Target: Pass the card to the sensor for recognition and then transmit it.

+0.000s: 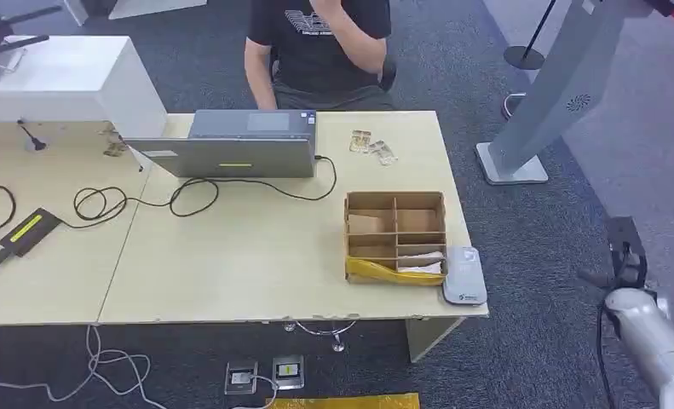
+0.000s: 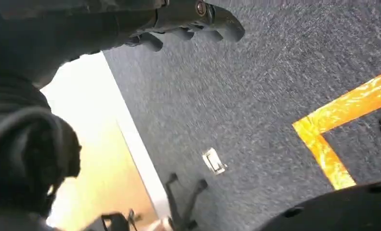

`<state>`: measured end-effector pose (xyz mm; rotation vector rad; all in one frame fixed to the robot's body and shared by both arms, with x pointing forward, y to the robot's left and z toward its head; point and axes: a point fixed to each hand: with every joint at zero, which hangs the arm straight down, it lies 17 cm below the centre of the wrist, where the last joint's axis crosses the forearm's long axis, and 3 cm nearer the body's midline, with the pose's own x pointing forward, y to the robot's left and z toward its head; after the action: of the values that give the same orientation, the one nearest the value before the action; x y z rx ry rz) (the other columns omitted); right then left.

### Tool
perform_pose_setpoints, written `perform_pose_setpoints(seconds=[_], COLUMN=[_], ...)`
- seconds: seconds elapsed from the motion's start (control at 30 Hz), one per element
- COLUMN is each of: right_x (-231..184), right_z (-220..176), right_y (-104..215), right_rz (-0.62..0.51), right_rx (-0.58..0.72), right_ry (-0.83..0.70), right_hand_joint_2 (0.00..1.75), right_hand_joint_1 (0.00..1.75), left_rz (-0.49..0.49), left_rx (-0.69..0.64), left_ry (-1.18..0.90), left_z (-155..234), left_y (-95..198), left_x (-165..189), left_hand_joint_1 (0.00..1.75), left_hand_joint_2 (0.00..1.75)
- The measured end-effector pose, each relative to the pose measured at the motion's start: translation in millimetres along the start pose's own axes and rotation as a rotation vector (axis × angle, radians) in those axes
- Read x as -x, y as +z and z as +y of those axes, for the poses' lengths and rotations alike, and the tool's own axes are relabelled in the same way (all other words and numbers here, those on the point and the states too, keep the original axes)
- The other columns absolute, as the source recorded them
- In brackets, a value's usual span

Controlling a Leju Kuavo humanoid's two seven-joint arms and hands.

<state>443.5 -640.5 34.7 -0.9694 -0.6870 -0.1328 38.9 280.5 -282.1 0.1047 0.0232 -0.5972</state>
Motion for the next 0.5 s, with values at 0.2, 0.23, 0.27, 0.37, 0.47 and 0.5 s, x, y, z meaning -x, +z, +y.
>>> perform_pose_setpoints(seconds=[0.2,0.23,0.27,0.37,0.47,0.5], right_x=[175.9,196.4,217.1,267.1,294.1,304.9], right_z=[22.4,22.5,23.0,27.1,31.6,31.8], right_y=[6.5,9.8,14.0,29.0,40.6,44.9], right_rz=[0.281,0.314,0.350,0.429,0.488,0.521], right_rx=[-0.104,-0.105,-0.106,-0.101,-0.099,-0.095], right_ry=[-0.142,-0.158,-0.191,-0.232,-0.247,-0.260], right_hand_joint_2=[1.75,1.75,1.75,1.75,1.75,1.75], right_hand_joint_1=[0.00,0.00,0.00,0.00,0.00,0.00], left_rz=[0.000,0.000,-0.002,-0.003,-0.004,-0.004], left_rx=[0.009,0.007,0.004,-0.001,-0.004,-0.009], left_ry=[-0.036,-0.045,-0.057,-0.082,-0.090,-0.091], left_z=[-0.3,0.7,1.5,2.8,4.3,6.6], left_y=[0.0,-0.1,-0.1,-0.3,-0.3,-0.4], left_x=[2.4,3.1,2.6,3.1,2.5,2.2], left_hand_joint_1=[0.00,0.00,0.00,0.00,0.00,0.00], left_hand_joint_2=[0.00,0.00,0.00,1.75,1.75,1.75])
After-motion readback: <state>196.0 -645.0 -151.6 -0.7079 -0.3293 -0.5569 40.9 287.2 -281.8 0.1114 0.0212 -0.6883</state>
